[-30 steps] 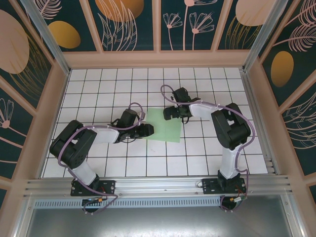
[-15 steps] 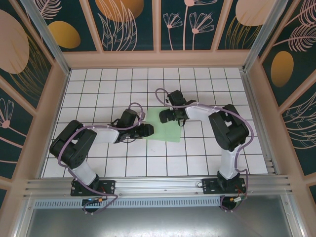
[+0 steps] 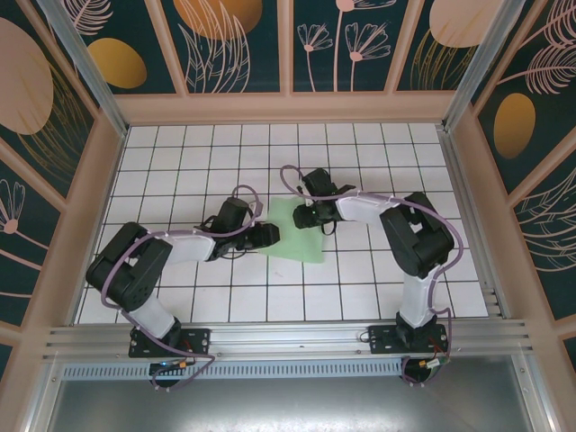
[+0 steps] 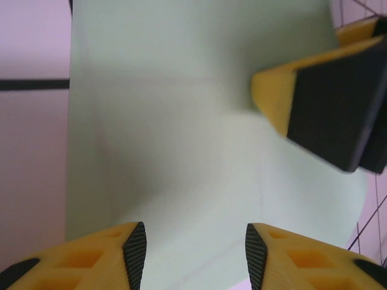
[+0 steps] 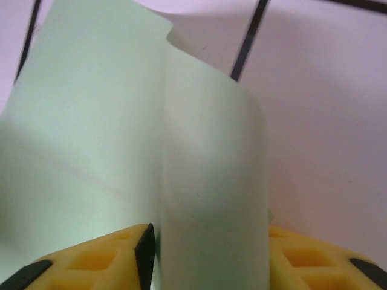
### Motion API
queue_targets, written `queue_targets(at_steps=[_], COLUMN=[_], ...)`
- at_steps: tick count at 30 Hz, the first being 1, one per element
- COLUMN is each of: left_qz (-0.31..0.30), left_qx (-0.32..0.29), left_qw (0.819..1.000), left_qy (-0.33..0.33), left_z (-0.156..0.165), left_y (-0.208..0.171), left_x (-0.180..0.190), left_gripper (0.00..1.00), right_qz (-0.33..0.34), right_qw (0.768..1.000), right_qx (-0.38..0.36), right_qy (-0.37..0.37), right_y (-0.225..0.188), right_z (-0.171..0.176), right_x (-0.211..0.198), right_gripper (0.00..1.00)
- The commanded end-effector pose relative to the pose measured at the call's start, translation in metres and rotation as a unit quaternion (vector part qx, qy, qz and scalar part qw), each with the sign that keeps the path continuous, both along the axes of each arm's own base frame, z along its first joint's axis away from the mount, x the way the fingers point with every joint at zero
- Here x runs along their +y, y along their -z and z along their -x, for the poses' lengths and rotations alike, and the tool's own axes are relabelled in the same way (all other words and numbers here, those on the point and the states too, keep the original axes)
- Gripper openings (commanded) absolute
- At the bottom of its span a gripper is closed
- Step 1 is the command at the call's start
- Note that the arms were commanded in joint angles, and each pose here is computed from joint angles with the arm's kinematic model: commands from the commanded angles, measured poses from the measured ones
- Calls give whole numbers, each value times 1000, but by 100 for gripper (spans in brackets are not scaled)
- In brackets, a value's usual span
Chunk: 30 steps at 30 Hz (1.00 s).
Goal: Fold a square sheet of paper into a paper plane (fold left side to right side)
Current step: Pick up the square sheet of paper from the center of the table.
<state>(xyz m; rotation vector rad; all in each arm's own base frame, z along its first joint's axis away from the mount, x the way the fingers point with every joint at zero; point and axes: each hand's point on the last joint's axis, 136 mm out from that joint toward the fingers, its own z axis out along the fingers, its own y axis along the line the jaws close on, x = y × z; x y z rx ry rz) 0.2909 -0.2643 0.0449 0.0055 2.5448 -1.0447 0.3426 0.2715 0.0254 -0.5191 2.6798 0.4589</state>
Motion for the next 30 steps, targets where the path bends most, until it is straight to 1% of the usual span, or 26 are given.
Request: queue_targets(at_steps=[1,5,8,9,12,13,16,19,22,25,30], left_qz=[-5,15,39,48,76,84,102,125,149,160,188], left_qx=[-57,-103,-138,-149,-203,-224,-289,-352,-403,-433,-450], left_qw=[998,994,989,987,976,971,952,925,896,876,851], left_qy=[-12,-26,-44,-46,-32,-20,25,72,114,139,195], left_z=[-11,-19,-24,-24,-23,-20,-10,4,18,22,31], left_y=[-33,-72,-100,-108,-141,-154,-189,-221,-247,-264,-281], left_x=[6,22,41,45,50,49,42,35,29,24,11], left_gripper=[55,62,67,69,75,77,80,81,82,83,83], right_qz=[-67,-136,-178,-190,-227,-237,-263,-283,-302,-319,-347], right_qw=[998,990,981,979,966,961,943,922,899,880,851], right_qx=[-2,-22,-38,-44,-76,-90,-142,-188,-223,-245,-260], right_qy=[-17,-37,-66,-65,-94,-106,-145,-187,-224,-251,-297], right_y=[-29,-59,-82,-89,-122,-135,-178,-221,-259,-290,-325], right_z=[8,11,19,15,18,21,32,50,70,87,112], right_x=[10,13,18,12,7,5,0,-2,-3,-5,-3], right_gripper=[39,32,31,30,29,29,29,29,29,29,28])
